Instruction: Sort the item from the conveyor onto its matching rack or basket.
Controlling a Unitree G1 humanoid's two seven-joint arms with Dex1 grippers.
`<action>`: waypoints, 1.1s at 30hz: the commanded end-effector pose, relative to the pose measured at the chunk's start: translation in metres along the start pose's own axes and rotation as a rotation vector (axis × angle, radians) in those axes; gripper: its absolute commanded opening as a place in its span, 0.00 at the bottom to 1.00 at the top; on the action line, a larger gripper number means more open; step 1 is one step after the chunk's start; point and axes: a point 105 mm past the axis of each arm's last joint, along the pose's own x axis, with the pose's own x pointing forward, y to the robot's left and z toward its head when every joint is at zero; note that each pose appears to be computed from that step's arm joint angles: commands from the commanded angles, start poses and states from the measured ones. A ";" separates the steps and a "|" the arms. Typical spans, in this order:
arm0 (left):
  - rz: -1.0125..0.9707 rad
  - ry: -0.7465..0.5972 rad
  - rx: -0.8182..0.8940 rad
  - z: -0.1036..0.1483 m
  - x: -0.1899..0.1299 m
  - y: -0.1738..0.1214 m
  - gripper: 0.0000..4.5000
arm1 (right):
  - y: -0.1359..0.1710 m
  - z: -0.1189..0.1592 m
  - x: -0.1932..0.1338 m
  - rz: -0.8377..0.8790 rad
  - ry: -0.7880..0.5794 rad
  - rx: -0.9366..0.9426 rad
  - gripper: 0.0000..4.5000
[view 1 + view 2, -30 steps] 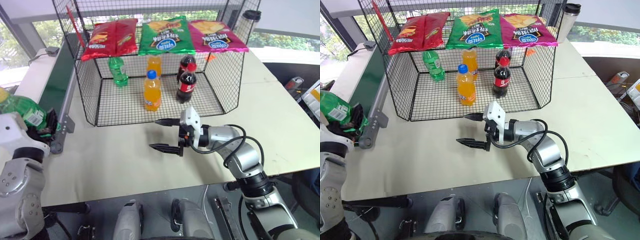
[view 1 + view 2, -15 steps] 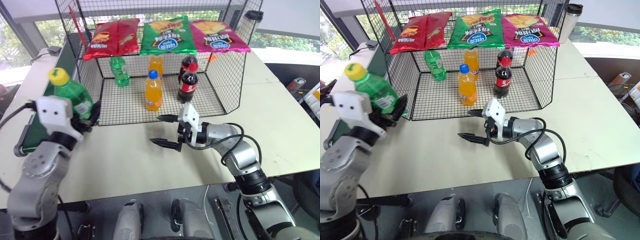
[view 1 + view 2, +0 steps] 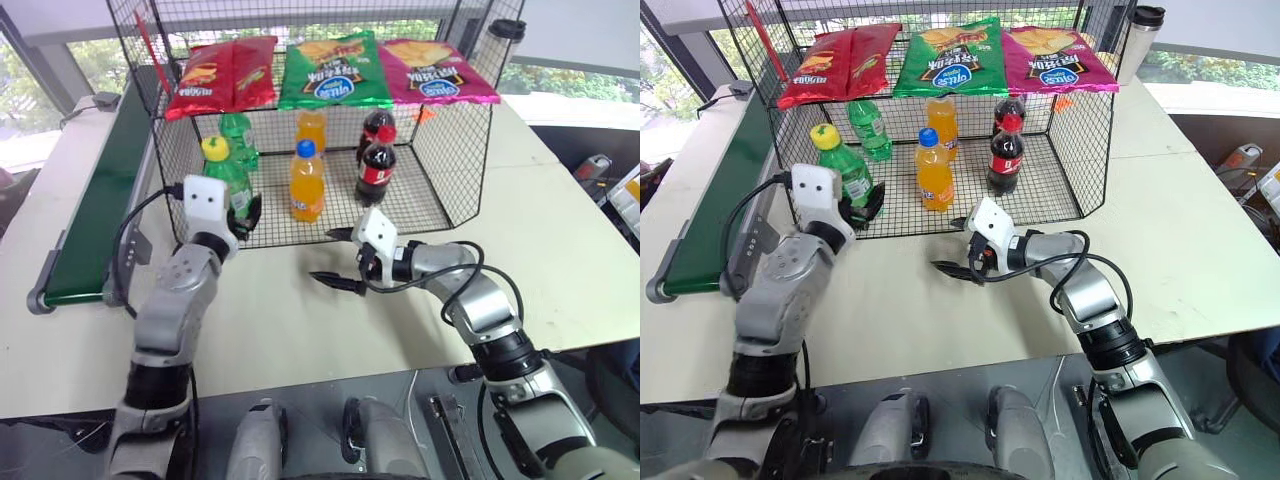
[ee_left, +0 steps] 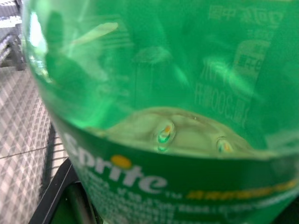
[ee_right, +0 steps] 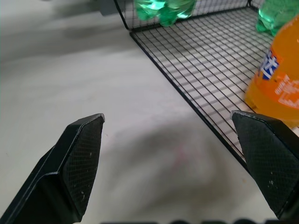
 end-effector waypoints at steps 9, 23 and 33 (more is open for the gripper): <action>0.047 -0.057 0.018 0.003 0.028 0.003 0.61 | -0.005 0.016 0.002 -0.040 -0.003 -0.064 1.00; 0.077 -0.031 -0.036 -0.013 0.047 0.006 0.72 | -0.005 0.014 0.001 -0.040 0.000 -0.064 1.00; 0.072 -0.059 0.008 -0.004 0.040 0.005 1.00 | -0.002 0.013 0.002 -0.027 -0.003 -0.060 1.00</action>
